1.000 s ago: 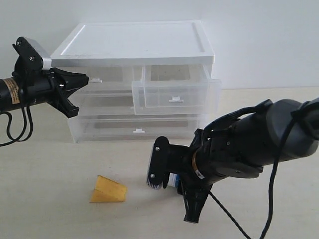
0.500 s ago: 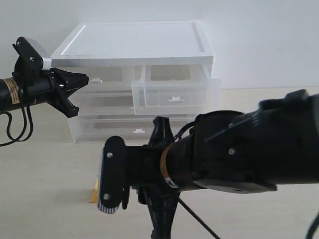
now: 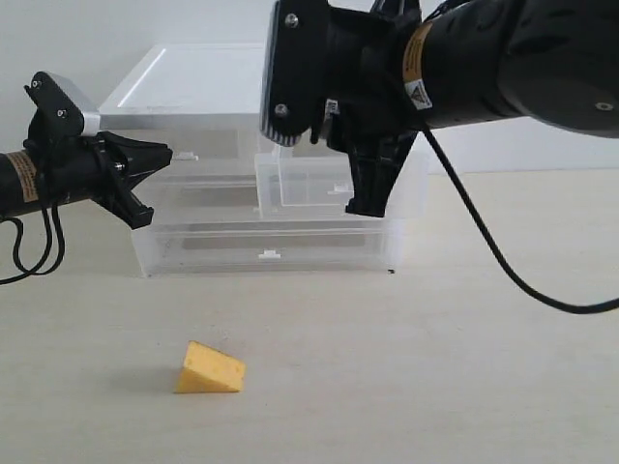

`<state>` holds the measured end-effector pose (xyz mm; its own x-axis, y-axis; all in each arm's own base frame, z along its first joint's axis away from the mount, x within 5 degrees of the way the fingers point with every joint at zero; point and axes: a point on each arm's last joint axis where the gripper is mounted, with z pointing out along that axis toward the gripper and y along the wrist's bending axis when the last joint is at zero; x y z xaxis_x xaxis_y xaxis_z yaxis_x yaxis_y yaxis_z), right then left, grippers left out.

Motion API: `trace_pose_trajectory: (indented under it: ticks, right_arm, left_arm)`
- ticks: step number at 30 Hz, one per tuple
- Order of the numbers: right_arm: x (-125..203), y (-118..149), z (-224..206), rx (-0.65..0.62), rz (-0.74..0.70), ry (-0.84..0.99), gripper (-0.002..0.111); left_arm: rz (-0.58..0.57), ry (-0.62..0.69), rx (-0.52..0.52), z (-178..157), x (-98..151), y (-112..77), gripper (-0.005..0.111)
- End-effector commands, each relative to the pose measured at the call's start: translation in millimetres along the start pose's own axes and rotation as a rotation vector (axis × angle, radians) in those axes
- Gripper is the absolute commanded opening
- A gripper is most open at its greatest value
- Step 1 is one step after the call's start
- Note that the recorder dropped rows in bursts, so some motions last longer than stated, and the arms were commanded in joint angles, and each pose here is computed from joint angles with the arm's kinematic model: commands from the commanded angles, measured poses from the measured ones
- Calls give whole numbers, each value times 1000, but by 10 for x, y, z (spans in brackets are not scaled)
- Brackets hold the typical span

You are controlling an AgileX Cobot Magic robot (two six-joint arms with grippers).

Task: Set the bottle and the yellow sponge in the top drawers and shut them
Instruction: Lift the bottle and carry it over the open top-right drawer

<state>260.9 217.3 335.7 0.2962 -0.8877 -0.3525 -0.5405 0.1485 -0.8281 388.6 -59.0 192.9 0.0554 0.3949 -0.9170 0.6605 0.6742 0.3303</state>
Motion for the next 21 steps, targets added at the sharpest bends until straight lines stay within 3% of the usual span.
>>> trace_pose_trajectory:
  ticks: [1,15,18,21]
  right_arm:
    - [153,17,210,-25,-91,62,0]
    - [195,6,423,-15,-109,51,1]
    - [195,6,423,-14,-85,51,14]
    - [188,3,423,-11,-87,44,36]
  left_arm:
    - [-53,30,-78,11,14,105,4]
    - [-56,41,-77,25,54,100,4]
    - [-69,57,-69,55,137,79,4]
    - [-81,68,-60,81,207,60,4]
